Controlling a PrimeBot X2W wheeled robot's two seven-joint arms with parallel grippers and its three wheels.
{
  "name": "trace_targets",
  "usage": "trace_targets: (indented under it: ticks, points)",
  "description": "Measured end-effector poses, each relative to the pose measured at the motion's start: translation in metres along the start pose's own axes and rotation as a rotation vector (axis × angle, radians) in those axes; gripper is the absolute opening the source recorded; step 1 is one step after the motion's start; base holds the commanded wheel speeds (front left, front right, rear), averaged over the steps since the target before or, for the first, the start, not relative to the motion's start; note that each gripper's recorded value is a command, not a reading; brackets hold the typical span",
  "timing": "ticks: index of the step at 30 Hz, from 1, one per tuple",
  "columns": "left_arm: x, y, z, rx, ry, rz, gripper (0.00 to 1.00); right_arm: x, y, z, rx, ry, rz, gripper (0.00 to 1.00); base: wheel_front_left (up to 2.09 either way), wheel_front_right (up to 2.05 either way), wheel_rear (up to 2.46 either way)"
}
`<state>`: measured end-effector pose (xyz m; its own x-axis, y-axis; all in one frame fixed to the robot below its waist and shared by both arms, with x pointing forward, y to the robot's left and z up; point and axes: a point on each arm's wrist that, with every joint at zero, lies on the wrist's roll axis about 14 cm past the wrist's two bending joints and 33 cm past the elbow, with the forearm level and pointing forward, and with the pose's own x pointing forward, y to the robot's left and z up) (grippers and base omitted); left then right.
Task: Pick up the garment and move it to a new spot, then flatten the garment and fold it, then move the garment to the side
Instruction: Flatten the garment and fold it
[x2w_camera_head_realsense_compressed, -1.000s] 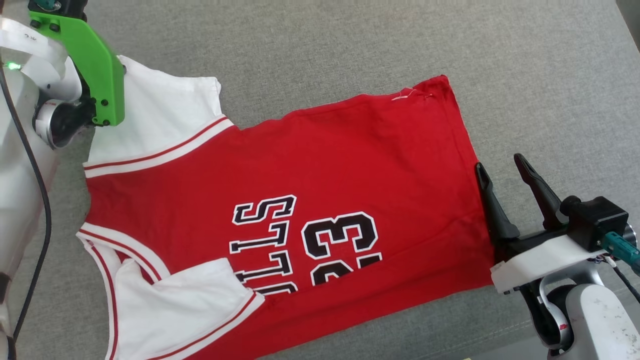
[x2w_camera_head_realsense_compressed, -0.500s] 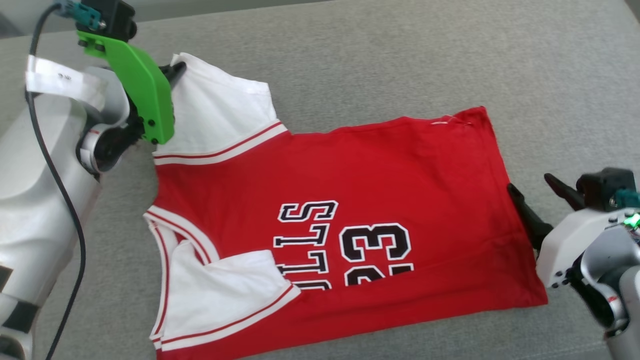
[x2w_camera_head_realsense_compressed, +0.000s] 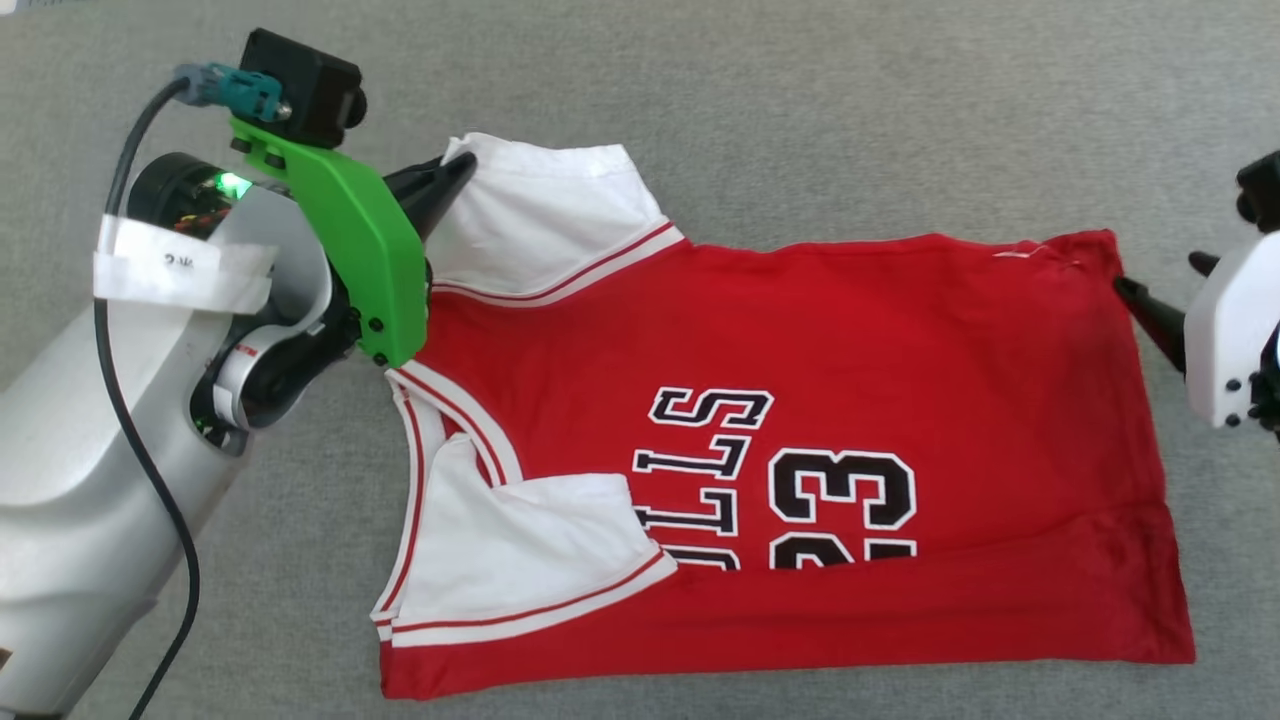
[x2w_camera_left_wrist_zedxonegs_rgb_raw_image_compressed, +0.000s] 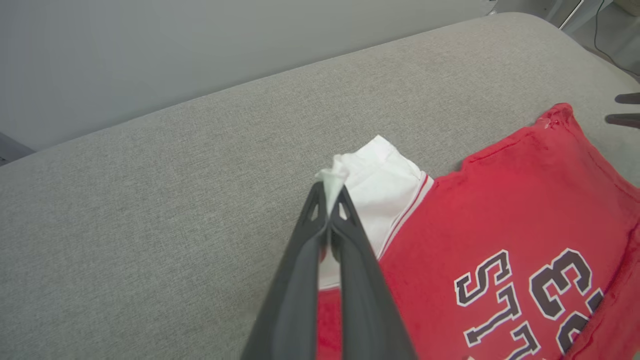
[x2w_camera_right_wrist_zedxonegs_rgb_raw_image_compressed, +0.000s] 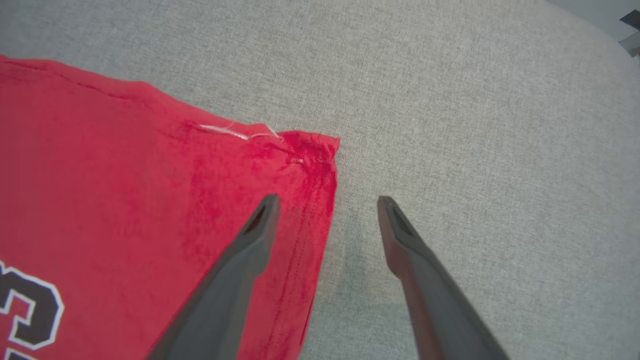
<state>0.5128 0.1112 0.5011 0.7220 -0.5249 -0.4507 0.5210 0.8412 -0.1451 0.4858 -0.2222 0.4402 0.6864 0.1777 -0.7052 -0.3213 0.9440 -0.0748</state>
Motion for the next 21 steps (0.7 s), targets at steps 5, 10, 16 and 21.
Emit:
trace_targets:
  ticks: [5, 10, 16, 21]
  points:
    - [-0.004, 0.0, -0.006, -0.008, 0.002, -0.002, 0.0, 0.026, 0.0, 0.0, -0.039, 0.074, 0.01, 1.0, 0.0, 0.0, 0.0]
    - [-0.006, 0.007, -0.016, -0.018, 0.018, 0.012, 0.0, 0.05, 0.008, -0.009, -0.069, 0.147, 0.04, 1.0, 0.0, 0.0, 0.0]
    - [-0.006, 0.017, -0.026, -0.034, 0.035, 0.034, 0.0, 0.068, 0.019, -0.021, -0.112, 0.199, 0.075, 1.0, 0.0, 0.0, 0.0]
    - [-0.006, 0.019, -0.029, -0.038, 0.037, 0.037, 0.0, 0.07, 0.017, -0.03, -0.117, 0.219, 0.073, 0.46, 0.0, 0.0, 0.0]
